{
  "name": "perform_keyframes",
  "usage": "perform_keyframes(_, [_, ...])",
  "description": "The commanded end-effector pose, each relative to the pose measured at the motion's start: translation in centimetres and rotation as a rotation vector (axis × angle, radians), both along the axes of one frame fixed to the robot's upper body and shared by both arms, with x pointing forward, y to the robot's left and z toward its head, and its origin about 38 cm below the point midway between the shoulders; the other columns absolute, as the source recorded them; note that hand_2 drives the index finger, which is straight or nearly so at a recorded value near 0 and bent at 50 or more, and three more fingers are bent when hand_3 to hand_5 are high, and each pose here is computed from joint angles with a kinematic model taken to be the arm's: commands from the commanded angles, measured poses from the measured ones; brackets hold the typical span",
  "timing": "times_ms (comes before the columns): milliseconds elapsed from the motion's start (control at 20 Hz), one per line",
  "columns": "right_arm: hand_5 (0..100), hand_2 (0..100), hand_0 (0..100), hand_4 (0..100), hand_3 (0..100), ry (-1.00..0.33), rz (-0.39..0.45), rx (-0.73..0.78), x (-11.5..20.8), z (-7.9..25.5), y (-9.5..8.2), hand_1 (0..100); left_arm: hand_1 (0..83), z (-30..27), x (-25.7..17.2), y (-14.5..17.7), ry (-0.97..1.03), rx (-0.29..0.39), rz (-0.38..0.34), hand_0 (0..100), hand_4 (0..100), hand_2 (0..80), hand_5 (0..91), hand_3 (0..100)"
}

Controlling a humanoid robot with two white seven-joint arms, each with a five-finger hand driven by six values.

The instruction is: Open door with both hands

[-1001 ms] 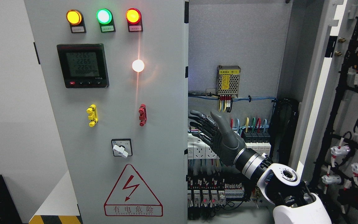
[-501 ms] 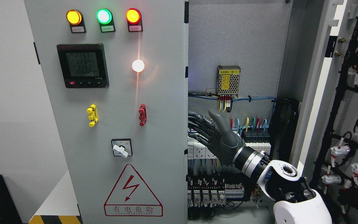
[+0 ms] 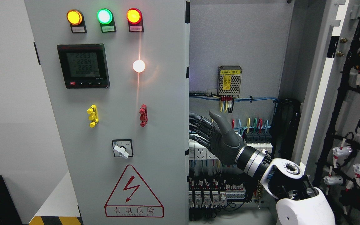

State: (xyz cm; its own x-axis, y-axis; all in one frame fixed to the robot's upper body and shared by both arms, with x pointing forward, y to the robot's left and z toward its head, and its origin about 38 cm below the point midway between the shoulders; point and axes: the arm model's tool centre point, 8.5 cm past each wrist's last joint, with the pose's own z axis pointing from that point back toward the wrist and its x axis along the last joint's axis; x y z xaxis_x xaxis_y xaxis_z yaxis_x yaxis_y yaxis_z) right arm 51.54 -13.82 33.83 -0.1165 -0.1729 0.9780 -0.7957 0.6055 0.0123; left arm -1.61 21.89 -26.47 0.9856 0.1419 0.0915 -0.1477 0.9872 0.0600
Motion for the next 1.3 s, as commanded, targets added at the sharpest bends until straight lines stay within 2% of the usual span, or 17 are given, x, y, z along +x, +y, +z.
perform_keyframes(0, [0, 0, 19, 0, 0, 0.019, 0.006, -0.004, 0.5, -0.6, -0.3, 0, 0.0, 0.0, 0.1, -0.1, -0.002, -0.003, -0.034, 0, 0, 0.0, 0.0, 0])
perform_keyframes(1251, [0, 0, 19, 0, 0, -0.01, 0.102, -0.023, 0.3, 0.5, 0.1, 0, 0.0, 0.0, 0.1, -0.1, -0.002, -0.003, -0.034, 0, 0, 0.0, 0.0, 0])
